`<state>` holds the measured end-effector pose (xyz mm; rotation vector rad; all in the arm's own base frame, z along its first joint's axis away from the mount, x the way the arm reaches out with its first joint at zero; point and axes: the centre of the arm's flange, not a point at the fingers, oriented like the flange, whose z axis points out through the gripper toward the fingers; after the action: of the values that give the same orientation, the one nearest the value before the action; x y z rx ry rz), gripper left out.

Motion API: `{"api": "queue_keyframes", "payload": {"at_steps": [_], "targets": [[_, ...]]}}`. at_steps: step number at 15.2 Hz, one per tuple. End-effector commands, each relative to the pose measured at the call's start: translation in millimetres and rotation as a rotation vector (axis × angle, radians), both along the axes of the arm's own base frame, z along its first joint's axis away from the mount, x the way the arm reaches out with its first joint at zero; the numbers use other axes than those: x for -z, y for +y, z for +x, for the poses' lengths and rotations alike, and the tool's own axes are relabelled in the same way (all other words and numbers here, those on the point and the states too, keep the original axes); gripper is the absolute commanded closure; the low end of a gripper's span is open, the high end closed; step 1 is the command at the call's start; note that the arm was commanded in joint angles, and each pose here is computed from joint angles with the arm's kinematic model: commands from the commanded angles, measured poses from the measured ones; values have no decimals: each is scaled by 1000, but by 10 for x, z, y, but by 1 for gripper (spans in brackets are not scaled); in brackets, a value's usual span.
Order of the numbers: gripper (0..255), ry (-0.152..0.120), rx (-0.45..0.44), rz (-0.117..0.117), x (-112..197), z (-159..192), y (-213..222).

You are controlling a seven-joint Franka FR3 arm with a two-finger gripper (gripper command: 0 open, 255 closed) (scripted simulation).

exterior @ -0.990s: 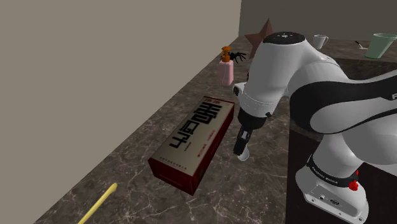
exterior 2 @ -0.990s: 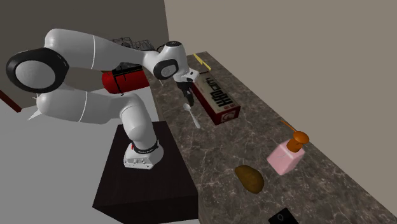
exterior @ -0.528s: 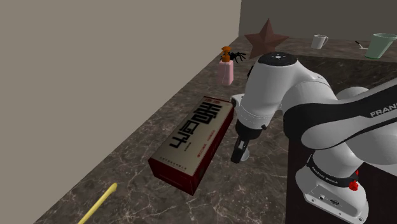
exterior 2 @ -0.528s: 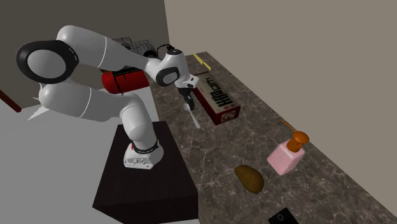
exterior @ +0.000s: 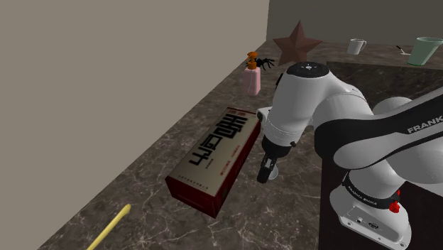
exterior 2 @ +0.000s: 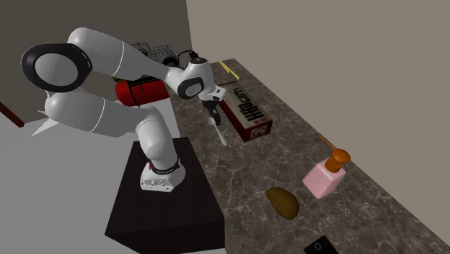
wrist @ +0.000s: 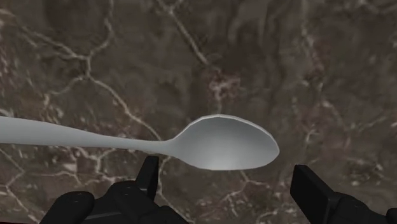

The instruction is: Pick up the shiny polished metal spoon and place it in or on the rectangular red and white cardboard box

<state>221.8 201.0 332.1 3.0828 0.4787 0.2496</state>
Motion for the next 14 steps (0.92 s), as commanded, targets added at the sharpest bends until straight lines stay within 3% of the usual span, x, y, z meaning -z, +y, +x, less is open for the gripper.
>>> {"api": "queue_keyframes", "payload": {"at_steps": [1, 10, 14], "targets": [[255, 0, 0, 0, 0, 0, 0], [255, 0, 0, 0, 0, 0, 0], [255, 0, 0, 0, -211, 0, 0]]}}
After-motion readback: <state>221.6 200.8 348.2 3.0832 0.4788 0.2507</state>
